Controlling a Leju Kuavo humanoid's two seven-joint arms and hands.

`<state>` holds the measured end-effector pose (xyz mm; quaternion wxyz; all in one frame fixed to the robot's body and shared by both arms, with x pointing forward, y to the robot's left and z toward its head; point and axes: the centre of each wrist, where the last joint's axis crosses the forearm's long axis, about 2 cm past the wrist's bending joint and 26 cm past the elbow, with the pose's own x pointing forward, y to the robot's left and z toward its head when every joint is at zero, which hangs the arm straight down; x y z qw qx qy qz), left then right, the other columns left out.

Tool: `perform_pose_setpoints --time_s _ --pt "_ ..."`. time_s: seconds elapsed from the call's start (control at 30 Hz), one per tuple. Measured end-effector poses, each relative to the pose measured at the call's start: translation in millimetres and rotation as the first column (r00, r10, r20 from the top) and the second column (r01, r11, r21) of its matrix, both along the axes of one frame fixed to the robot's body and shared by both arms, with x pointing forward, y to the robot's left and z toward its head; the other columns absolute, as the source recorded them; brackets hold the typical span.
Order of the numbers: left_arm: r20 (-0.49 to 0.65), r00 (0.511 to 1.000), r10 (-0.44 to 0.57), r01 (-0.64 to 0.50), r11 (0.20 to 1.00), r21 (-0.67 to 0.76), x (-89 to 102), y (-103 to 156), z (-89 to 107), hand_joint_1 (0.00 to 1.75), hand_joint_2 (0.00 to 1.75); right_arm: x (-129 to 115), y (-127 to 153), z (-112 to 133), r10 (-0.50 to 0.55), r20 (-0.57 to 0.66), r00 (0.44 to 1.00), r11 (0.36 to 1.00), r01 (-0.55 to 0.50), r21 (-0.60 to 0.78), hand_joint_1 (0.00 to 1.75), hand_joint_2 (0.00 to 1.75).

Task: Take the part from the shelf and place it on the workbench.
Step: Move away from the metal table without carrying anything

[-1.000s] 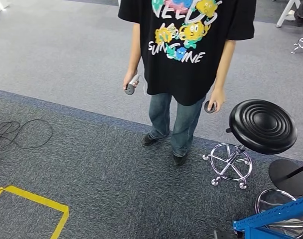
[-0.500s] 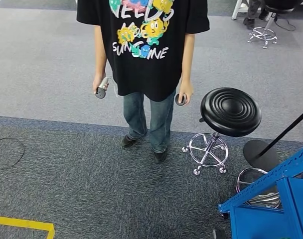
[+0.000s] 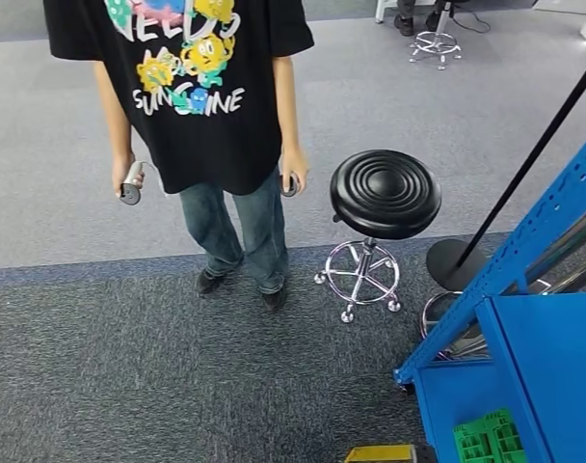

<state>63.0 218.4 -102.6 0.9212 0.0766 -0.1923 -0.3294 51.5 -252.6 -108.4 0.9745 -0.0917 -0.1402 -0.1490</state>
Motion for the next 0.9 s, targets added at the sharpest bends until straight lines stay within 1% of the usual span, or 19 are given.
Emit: perform_pose_setpoints --time_s 0.47,0.57,0.73,0.9 --pt "-0.006 1.000 0.016 -0.016 1.000 0.002 -1.9 2.1 -0.6 0.00 0.00 1.4 2.8 0.3 0.008 0.010 1.000 1.000 -0.008 0.016 0.00 0.00" --pt "-0.001 1.000 0.010 -0.010 1.000 0.001 -0.8 0.5 -0.2 0.00 0.00 -1.7 2.7 -0.1 0.010 0.006 1.000 1.000 -0.010 0.017 0.00 0.00" --pt "-0.004 1.000 0.006 -0.006 1.000 -0.005 -3.4 -2.4 -0.1 0.00 0.00 2.0 1.1 0.2 0.023 0.020 1.000 0.999 -0.023 0.034 0.00 0.00" --pt "0.000 1.000 0.016 -0.016 1.000 -0.008 -1.6 -4.1 0.4 0.00 0.00 1.8 -2.4 -0.2 0.032 0.021 0.999 0.999 -0.032 0.041 0.00 0.00"
